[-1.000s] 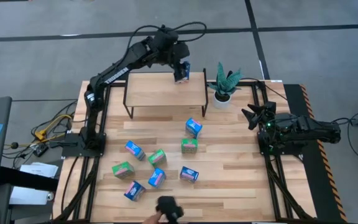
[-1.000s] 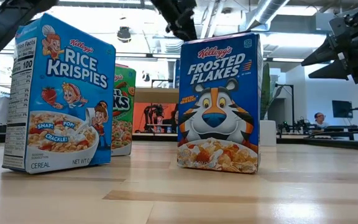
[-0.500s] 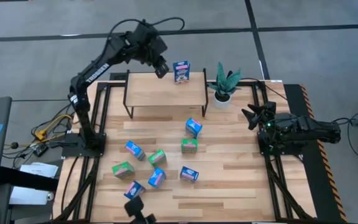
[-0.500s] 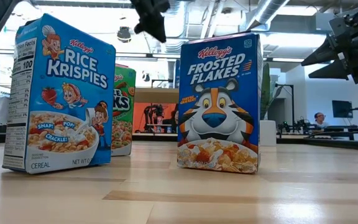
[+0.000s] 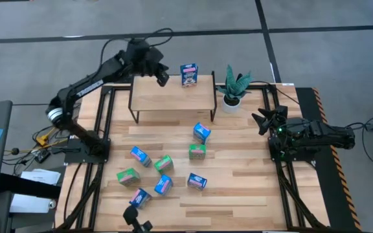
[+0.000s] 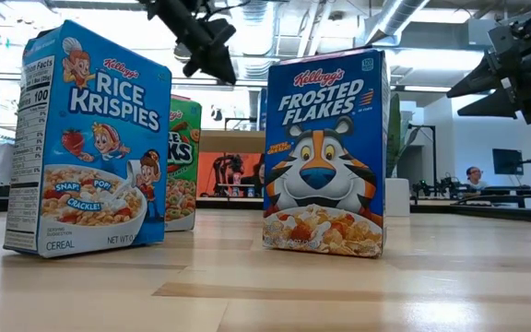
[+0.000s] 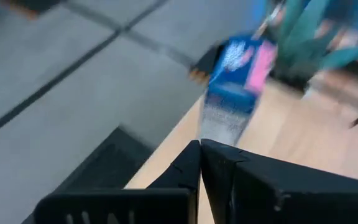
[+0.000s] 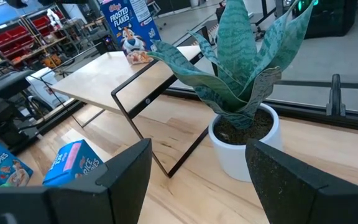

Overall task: Stack cereal on shelf
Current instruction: Put the top blue cereal box on the shelf, then put the bottom blue cereal box on the shelf aligned with the other blue cereal box

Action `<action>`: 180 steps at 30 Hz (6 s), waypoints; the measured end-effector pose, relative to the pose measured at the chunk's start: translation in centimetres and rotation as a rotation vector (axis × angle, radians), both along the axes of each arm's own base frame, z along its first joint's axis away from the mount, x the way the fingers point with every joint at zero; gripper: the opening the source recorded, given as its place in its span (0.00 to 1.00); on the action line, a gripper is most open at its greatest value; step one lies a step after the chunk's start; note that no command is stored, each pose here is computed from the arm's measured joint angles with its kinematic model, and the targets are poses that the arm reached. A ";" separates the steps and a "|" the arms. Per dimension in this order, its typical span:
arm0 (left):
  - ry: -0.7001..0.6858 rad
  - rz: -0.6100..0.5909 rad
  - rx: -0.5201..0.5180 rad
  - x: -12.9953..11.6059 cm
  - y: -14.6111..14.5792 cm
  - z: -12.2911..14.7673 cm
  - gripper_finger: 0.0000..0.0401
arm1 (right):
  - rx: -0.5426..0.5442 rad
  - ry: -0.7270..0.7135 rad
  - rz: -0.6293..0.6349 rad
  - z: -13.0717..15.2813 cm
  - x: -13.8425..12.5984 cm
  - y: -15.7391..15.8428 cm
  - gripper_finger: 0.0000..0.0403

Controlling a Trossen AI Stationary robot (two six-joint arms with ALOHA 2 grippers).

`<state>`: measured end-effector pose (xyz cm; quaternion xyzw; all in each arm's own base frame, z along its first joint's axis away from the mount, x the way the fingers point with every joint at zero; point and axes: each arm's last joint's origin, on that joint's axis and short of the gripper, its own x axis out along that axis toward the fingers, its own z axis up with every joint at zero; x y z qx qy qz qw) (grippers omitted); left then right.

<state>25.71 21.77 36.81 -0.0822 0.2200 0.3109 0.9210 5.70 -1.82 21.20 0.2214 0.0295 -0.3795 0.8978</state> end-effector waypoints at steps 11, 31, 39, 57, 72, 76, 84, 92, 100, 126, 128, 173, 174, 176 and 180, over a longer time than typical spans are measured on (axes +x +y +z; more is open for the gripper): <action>-0.181 0.012 -0.053 2.1 0.8 -5.1 0.00 | 0.000 0.000 0.000 0.0 0.0 0.0 0.71; -0.262 0.013 -0.085 3.9 1.4 -6.3 0.00 | 0.000 0.000 0.000 0.0 0.0 0.0 0.71; -0.285 0.048 -0.056 4.0 1.4 -6.0 0.00 | -0.001 0.001 0.000 0.0 0.0 0.0 0.71; -0.235 -0.044 -0.205 4.6 -1.2 -6.3 0.00 | -0.002 0.002 0.001 0.0 0.0 0.0 0.71; -0.217 0.031 -0.099 6.7 -1.5 -7.6 0.00 | 0.000 0.000 0.000 0.0 0.0 0.0 0.71; -0.204 0.041 -0.116 7.1 -1.2 -8.6 0.00 | 0.000 0.000 0.000 0.0 0.0 0.0 0.71; -0.197 0.082 -0.075 7.2 -1.0 -8.7 0.00 | 0.000 0.001 0.000 0.0 0.0 0.0 0.71; -0.186 0.107 -0.040 7.1 -0.8 -8.6 0.00 | -0.001 0.001 0.000 0.0 0.0 0.0 0.71; -0.150 0.037 -0.126 6.9 -1.8 -8.7 0.00 | -0.001 0.001 0.001 0.0 0.0 0.0 0.71; -0.197 0.267 -0.019 4.8 0.0 -8.8 0.00 | -0.002 0.002 0.000 0.0 0.0 0.0 0.71; -0.216 0.264 -0.018 4.8 -0.1 -8.6 0.00 | -0.002 0.002 -0.001 0.0 0.0 0.0 0.71; -0.209 -0.206 -0.176 1.7 -6.7 -2.8 0.00 | 0.001 0.001 0.003 0.0 0.0 0.0 0.71; -0.190 -0.268 -0.212 0.9 -7.7 -2.3 0.00 | 0.001 0.000 0.003 0.0 0.0 0.0 0.71; -0.152 -0.373 -0.250 -0.6 -10.0 -1.3 0.01 | 0.001 0.001 0.003 0.0 0.0 0.0 0.71; -0.101 -0.513 -0.257 -2.5 -14.5 0.1 0.09 | 0.001 0.001 0.003 0.0 0.0 0.0 0.71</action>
